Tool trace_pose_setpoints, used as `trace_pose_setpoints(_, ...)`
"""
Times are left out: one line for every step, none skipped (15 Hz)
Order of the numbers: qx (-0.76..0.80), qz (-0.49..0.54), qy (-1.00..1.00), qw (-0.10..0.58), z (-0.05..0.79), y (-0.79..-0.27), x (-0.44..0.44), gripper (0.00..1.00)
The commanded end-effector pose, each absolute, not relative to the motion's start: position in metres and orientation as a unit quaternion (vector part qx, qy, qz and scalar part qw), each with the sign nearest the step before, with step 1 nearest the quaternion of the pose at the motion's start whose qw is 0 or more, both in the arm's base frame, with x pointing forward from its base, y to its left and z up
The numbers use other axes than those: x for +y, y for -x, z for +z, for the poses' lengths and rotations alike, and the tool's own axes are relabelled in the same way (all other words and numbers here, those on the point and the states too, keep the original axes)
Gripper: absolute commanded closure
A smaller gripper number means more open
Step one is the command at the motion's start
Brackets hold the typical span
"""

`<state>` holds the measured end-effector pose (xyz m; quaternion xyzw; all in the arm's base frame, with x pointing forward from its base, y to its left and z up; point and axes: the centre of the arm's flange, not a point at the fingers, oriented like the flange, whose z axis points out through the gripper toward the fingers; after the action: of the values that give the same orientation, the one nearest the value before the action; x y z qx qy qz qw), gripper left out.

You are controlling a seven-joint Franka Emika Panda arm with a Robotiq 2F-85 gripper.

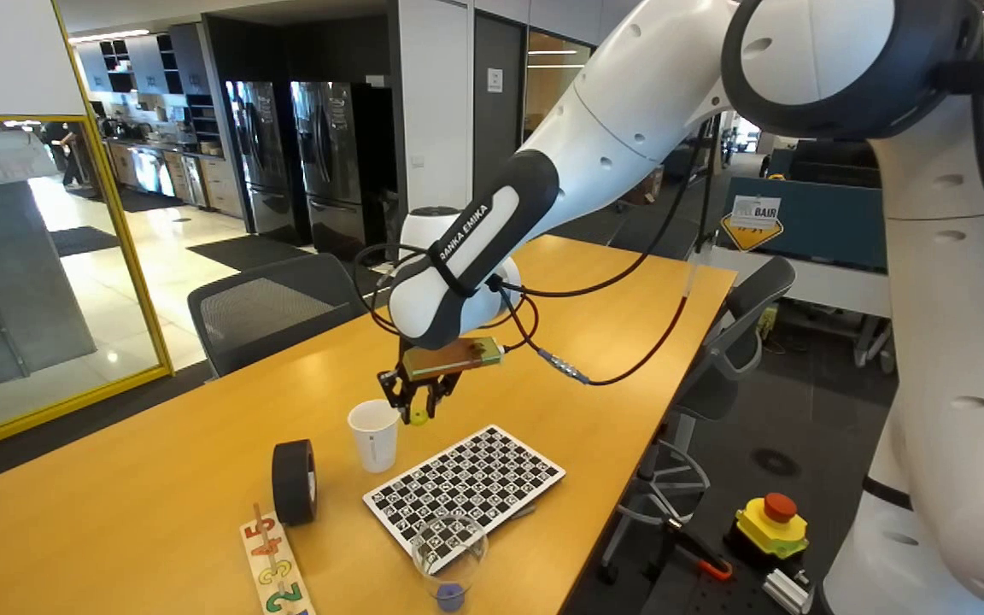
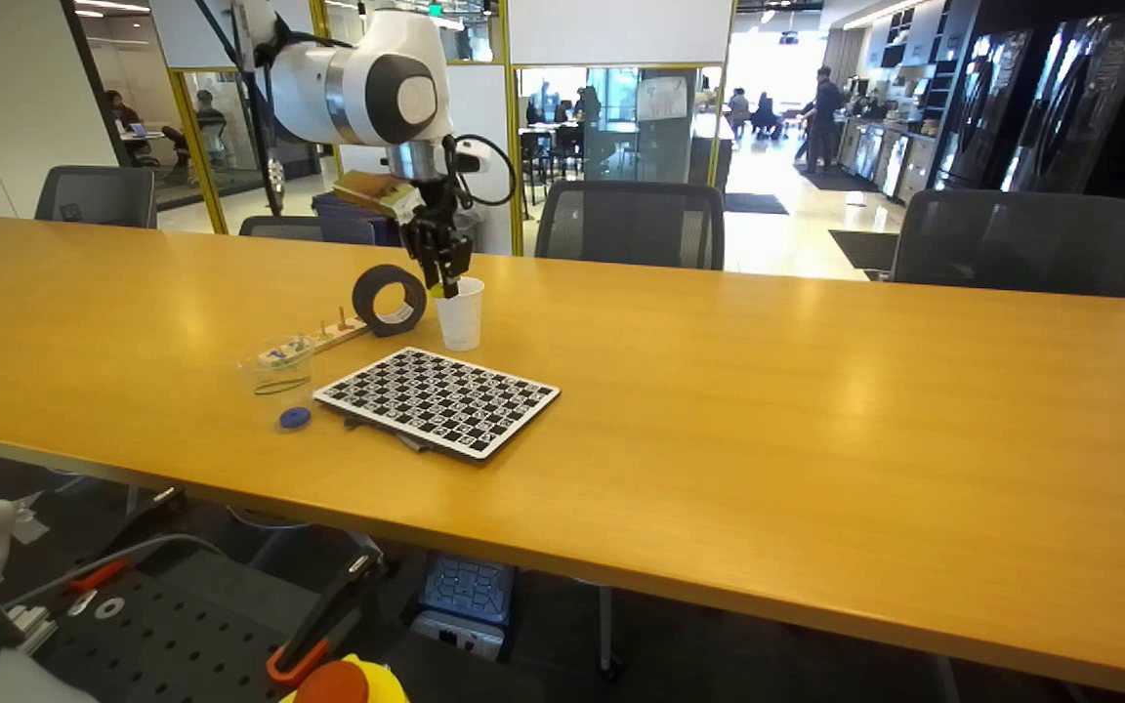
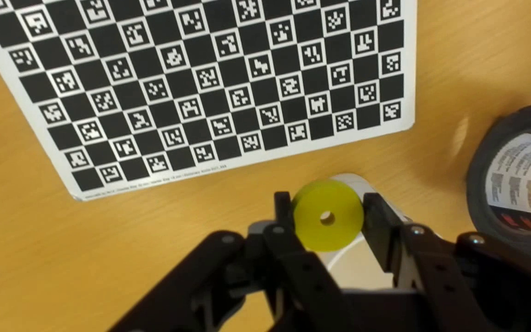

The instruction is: Place the yellow rings inside the white cup, put the blue ring inside the clear cup

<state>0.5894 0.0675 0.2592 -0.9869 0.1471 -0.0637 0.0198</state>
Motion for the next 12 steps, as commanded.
trace_pose_setpoints(0.13, -0.073, 0.989, 0.013, 0.273, -0.622, 0.085, 0.83)
trace_pose_setpoints(0.127, -0.072, 0.989, 0.013, 0.273, -0.629, 0.089, 0.83)
trace_pose_setpoints(0.124, -0.073, 0.989, 0.012, 0.274, -0.635, 0.092, 0.83)
trace_pose_setpoints(0.124, -0.074, 0.99, 0.009, 0.274, -0.64, 0.094, 0.83)
trace_pose_setpoints(0.124, -0.075, 0.989, 0.004, 0.272, -0.646, 0.096, 0.83)
trace_pose_setpoints(0.12, -0.073, 0.99, 0.004, 0.271, -0.651, 0.097, 0.83)
trace_pose_setpoints(0.119, -0.07, 0.99, 0.005, 0.268, -0.656, 0.099, 0.83)
trace_pose_setpoints(0.118, -0.068, 0.991, 0.005, 0.266, -0.66, 0.1, 0.83)
trace_pose_setpoints(0.114, -0.063, 0.991, 0.009, 0.263, -0.664, 0.101, 0.83)
trace_pose_setpoints(0.112, -0.06, 0.992, 0.011, 0.26, -0.667, 0.101, 0.83)
trace_pose_setpoints(0.113, -0.057, 0.992, 0.01, 0.257, -0.67, 0.1, 0.83)
trace_pose_setpoints(0.114, -0.056, 0.992, 0.011, 0.256, -0.673, 0.1, 0.83)
